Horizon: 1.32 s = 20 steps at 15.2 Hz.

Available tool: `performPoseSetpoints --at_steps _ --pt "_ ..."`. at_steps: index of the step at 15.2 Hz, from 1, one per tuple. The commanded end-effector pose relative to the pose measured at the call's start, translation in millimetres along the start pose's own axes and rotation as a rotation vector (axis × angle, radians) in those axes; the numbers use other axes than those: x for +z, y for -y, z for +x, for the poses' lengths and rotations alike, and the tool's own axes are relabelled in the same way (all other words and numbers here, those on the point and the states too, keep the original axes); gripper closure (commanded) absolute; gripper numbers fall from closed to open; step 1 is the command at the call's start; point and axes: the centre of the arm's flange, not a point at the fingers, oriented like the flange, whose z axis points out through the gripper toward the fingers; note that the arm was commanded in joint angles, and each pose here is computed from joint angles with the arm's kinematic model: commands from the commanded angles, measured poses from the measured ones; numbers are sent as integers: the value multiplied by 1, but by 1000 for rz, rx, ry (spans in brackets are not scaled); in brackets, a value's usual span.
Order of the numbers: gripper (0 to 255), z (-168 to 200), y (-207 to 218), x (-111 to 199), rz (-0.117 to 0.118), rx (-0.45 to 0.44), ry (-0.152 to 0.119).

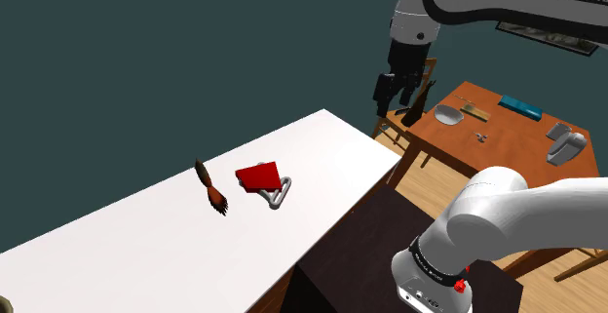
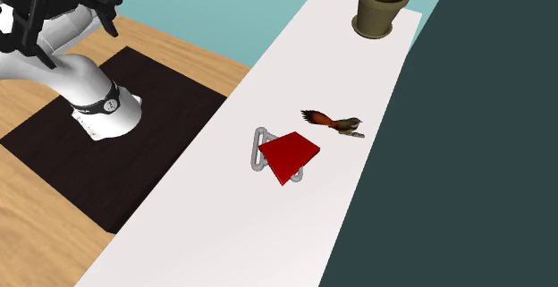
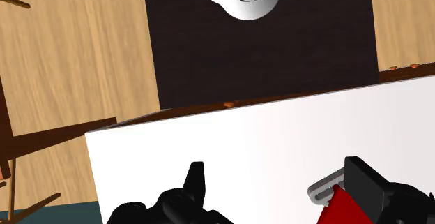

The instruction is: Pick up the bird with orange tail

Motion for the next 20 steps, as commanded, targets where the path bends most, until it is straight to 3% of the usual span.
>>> performPoseSetpoints --at_steps 1,20 --pt "0 0 0 0 0 0 0" --pt "0 121 150 134 66 -5 -117"
